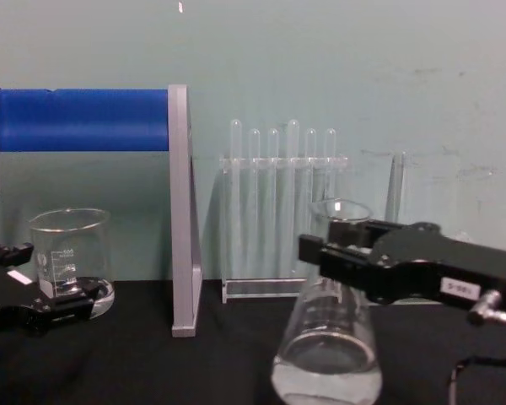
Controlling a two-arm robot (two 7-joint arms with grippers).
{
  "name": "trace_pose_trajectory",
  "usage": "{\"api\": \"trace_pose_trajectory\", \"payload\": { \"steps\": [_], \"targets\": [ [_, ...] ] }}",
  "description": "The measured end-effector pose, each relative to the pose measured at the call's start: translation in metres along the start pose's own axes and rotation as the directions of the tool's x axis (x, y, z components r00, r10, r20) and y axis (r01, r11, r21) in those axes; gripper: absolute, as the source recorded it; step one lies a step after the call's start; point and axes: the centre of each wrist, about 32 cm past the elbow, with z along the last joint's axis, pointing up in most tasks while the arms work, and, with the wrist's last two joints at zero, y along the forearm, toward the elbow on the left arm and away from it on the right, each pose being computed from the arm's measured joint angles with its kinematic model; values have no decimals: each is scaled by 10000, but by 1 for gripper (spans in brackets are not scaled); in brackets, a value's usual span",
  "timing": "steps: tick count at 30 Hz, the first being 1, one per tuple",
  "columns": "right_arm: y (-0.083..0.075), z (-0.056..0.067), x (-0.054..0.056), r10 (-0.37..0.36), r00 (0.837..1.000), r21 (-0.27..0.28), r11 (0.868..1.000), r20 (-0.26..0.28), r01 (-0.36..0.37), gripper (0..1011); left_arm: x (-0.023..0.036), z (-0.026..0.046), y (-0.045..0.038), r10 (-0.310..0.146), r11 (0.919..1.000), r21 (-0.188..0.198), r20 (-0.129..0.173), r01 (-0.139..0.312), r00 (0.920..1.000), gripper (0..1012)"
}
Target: Grasp the erlenmeyer flask with one hand, shake it three times, then place it back.
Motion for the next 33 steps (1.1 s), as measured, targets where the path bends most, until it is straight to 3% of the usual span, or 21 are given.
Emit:
{"api": "trace_pose_trajectory", "payload": {
  "steps": [11,18,27,33],
  "targets": [
    [163,15,-198,1121,9937,-30,9937,-21,-1122,456,0,0,0,0,10000,0,0,0,10000,1001],
    [197,11,-259,1650,9863,-74,9863,3,-1649,456,0,0,0,0,10000,0,0,0,10000,1001],
    [188,38,-197,1425,9897,21,9898,110,-1425,456,0,0,0,0,10000,1,0,0,10000,1001],
    [110,48,-57,717,9972,2,9974,213,-717,457,0,0,0,-1,10000,0,0,1,10000,1001]
  ]
}}
